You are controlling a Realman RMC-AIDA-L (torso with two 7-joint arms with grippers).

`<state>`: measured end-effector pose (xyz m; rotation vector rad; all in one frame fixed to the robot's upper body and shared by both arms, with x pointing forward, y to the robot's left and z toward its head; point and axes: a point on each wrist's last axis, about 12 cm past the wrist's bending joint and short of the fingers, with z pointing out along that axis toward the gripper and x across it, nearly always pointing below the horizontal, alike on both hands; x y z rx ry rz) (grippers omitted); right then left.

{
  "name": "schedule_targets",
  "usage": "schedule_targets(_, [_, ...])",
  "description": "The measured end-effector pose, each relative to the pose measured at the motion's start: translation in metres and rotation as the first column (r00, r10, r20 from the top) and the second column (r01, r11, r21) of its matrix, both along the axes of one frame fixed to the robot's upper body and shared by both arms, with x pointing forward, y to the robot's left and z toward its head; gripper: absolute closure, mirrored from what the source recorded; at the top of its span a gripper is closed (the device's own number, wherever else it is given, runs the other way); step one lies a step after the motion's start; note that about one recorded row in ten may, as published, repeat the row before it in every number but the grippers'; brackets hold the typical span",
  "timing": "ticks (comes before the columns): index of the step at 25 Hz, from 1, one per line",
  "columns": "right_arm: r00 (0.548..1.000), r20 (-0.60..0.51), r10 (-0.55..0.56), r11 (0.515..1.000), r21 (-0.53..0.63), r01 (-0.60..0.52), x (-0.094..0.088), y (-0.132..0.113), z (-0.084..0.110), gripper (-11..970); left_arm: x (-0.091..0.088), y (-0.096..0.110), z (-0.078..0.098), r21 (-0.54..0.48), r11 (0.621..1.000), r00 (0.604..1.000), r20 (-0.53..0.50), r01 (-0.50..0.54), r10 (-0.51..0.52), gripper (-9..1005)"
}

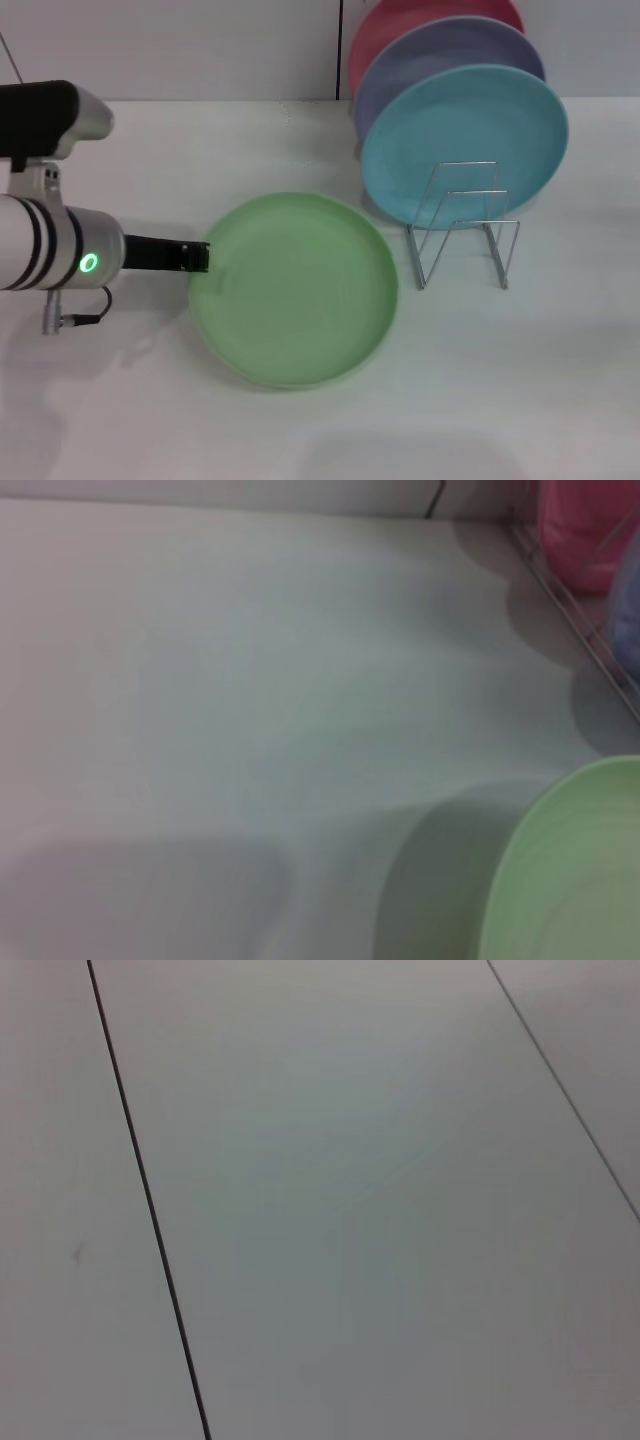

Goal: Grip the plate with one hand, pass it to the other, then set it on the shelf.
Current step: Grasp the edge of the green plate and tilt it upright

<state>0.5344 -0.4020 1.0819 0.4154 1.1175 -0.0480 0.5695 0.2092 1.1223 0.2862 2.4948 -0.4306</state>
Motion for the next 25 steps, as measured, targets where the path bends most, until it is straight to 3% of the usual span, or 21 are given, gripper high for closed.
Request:
schedule_targets(16, [1.0, -0.011, 0.006, 1.0, 0.002, -0.006, 0.007, 0.0, 0.003, 384, -0.001, 0.043, -0.001, -0.077, 0.995, 0.982, 0.177, -0.059, 0.072, 960])
schedule_targets(25, [1.0, -0.004, 0.025, 1.0, -0.003, -0.025, 0.013, 0.004, 0.006, 384, 0.0, 0.063, -0.018, -0.119, 0.983, 0.924, 0.342, -0.139, 0.172, 960])
